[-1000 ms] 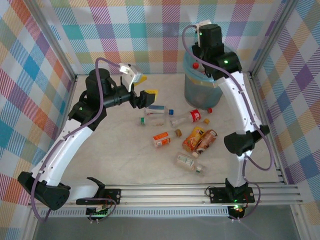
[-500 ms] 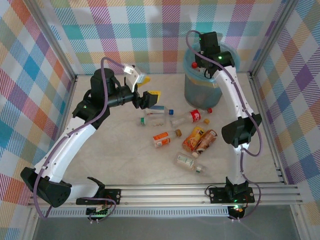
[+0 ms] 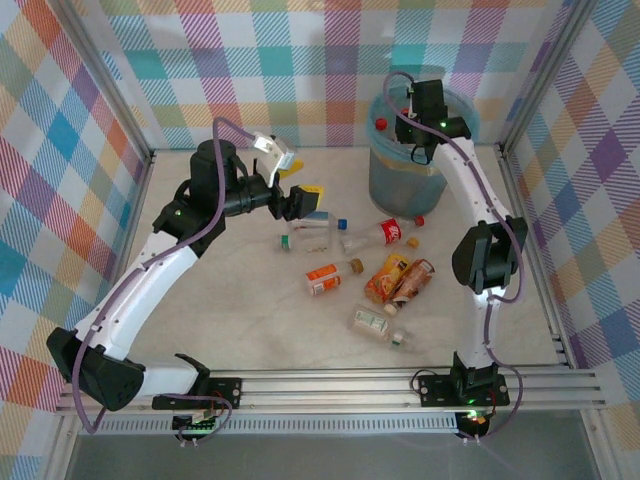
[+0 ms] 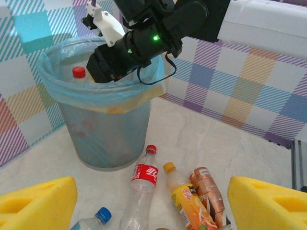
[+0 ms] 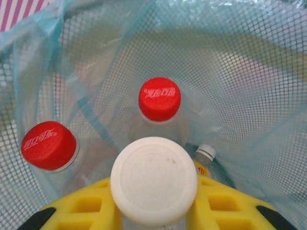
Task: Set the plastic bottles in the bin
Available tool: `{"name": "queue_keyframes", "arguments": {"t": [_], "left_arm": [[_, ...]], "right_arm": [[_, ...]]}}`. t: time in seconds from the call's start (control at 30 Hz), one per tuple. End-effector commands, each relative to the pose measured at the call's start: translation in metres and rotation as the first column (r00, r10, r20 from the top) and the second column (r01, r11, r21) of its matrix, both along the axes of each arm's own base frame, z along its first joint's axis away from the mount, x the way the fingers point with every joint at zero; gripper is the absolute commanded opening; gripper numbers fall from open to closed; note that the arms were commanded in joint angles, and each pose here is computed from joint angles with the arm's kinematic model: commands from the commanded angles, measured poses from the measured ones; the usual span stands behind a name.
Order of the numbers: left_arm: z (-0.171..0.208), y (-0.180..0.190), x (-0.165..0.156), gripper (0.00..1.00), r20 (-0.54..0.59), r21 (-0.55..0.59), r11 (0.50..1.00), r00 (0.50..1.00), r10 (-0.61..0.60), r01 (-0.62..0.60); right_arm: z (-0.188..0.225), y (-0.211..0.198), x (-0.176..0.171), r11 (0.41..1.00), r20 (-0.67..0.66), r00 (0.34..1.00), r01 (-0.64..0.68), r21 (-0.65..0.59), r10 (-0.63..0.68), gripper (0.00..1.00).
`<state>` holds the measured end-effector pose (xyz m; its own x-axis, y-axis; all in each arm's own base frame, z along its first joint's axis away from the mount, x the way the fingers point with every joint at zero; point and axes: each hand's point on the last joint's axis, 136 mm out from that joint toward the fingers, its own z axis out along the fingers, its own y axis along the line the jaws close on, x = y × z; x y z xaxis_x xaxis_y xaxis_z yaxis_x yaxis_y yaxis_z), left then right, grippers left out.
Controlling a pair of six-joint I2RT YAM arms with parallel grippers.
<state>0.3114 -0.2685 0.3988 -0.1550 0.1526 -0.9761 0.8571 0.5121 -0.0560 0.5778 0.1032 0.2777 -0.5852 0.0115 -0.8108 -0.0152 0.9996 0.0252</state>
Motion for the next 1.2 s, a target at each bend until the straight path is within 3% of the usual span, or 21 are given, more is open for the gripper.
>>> {"name": "queue_keyframes", "arguments": {"t": [0.0,0.33,0.47,0.8,0.97,1.1,1.17], "left_arm": [[0.004,-0.006,-0.003,0.82,0.006,-0.024,0.999,1.000,-0.022,0.022],[-0.005,-0.009,0.004,0.82,-0.027,-0.021,1.000,1.000,-0.010,0.010],[-0.007,-0.008,0.007,0.82,-0.034,-0.019,1.000,0.999,0.001,-0.002],[-0.008,-0.008,0.011,0.83,-0.045,-0.026,0.999,0.999,0.022,-0.023],[-0.008,-0.006,0.011,0.84,-0.047,-0.024,0.999,0.998,0.032,-0.033],[-0.008,-0.005,0.012,0.85,-0.047,-0.021,0.999,0.998,0.043,-0.044],[-0.008,-0.004,0.013,0.85,-0.046,-0.019,0.999,0.998,0.048,-0.049]], "right_arm": [[-0.056,0.004,-0.004,0.998,-0.134,0.991,-0.017,0.068,0.026,0.18],[-0.099,-0.013,-0.001,0.995,-0.228,0.974,0.014,0.094,0.008,0.25],[-0.112,-0.030,-0.005,0.981,-0.273,0.961,0.091,0.169,-0.042,0.25],[-0.091,-0.026,-0.003,0.926,-0.249,0.968,0.109,0.362,-0.017,0.34],[-0.081,-0.014,-0.002,0.907,-0.254,0.966,0.070,0.415,0.042,0.47],[-0.073,-0.013,-0.007,0.906,-0.268,0.962,0.073,0.418,0.046,0.62],[-0.066,-0.017,-0.009,0.910,-0.259,0.965,0.079,0.407,0.032,0.64]]}}
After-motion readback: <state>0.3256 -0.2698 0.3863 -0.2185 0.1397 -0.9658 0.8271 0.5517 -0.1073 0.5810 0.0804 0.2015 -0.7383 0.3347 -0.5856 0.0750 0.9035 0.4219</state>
